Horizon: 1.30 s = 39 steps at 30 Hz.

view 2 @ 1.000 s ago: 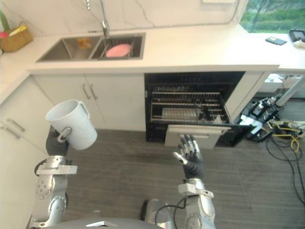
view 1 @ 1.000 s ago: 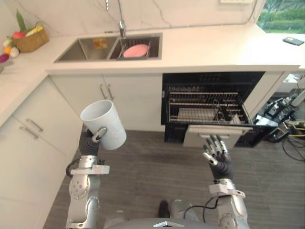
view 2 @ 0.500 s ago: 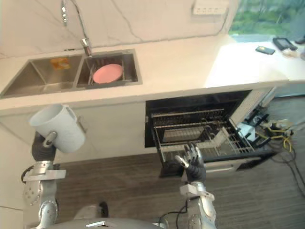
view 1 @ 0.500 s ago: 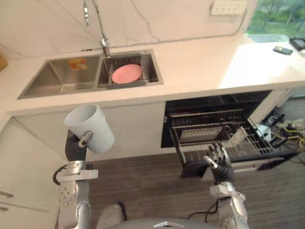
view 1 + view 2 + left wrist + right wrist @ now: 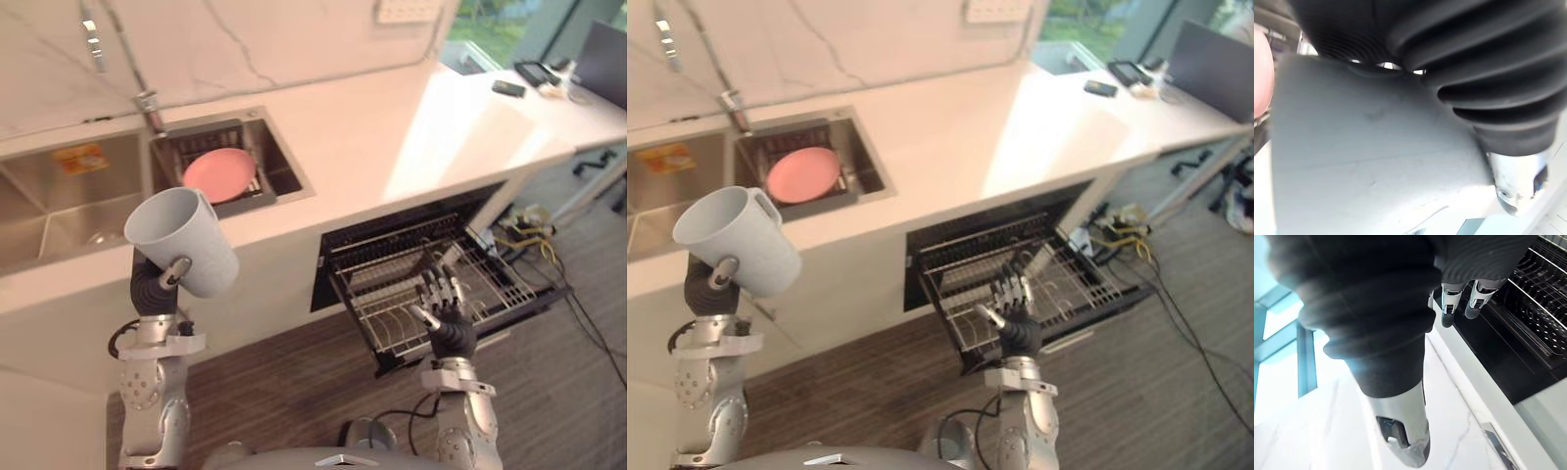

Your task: Walk over to the sink, pick up the cup, carry it to the dishwasher, place the cup inside the dishwasher, then close the dishwasher door

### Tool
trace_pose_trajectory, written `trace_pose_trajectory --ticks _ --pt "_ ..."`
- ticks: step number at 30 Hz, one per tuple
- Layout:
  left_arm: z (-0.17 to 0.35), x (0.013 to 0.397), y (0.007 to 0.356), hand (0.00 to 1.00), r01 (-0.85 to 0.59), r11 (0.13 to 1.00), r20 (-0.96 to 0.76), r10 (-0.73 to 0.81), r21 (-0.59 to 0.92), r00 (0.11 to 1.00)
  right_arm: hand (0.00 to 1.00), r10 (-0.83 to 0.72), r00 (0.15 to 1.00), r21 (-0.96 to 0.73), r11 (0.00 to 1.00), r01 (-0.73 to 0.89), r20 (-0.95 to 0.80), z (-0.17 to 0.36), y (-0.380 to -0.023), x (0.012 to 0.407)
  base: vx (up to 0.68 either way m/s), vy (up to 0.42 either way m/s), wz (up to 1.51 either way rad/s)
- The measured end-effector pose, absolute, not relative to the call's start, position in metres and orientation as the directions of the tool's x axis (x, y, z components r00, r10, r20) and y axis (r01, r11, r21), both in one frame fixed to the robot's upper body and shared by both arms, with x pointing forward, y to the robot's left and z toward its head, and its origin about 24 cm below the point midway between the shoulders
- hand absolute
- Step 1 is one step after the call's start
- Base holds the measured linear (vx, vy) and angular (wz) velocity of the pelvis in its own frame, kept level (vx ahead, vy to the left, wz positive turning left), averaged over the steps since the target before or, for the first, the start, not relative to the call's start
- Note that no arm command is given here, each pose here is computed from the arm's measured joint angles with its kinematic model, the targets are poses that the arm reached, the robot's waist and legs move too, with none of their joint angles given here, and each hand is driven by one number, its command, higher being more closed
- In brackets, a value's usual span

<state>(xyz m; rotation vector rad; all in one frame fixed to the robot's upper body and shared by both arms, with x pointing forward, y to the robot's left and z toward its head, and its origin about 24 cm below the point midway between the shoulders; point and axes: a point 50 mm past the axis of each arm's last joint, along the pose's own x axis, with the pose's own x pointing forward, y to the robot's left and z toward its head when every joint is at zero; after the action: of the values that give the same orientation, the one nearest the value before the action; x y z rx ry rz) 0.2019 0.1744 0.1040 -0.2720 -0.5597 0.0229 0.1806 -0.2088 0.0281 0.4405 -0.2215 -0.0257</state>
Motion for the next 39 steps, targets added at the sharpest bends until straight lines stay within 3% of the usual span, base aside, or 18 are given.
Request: trace_pose_trajectory --ticks 8,15,31,34,39 --pt "0.116 0.216 0.161 1.00 -0.054 0.962 0.569 0.203 -0.268 0.797 0.00 0.088 0.950 0.412 0.886 -0.211 0.298 0.045 -0.184 0.187 0.01 -0.037 -0.48" --pt "0.096 0.205 0.169 1.00 -0.197 0.929 0.488 0.336 -0.314 0.805 0.00 0.243 0.893 0.344 0.859 -0.379 0.378 0.063 -0.168 0.205 0.05 0.036 -0.69" --pt "0.099 0.212 0.146 1.00 -0.084 0.962 0.470 0.202 -0.258 0.859 0.00 0.197 0.866 0.403 0.823 -0.401 0.459 0.078 -0.155 0.204 0.11 0.157 -0.31" --pt "0.096 0.211 0.146 1.00 -0.105 0.961 0.452 0.215 -0.256 0.866 0.00 0.211 0.856 0.403 0.812 -0.423 0.472 0.081 -0.151 0.205 -0.02 -0.025 -0.12" --pt "0.094 0.207 0.156 1.00 -0.260 0.942 0.438 0.328 -0.211 0.837 0.00 0.268 0.824 0.448 0.735 -0.510 0.499 0.083 -0.133 0.207 -0.06 -0.048 -0.17"
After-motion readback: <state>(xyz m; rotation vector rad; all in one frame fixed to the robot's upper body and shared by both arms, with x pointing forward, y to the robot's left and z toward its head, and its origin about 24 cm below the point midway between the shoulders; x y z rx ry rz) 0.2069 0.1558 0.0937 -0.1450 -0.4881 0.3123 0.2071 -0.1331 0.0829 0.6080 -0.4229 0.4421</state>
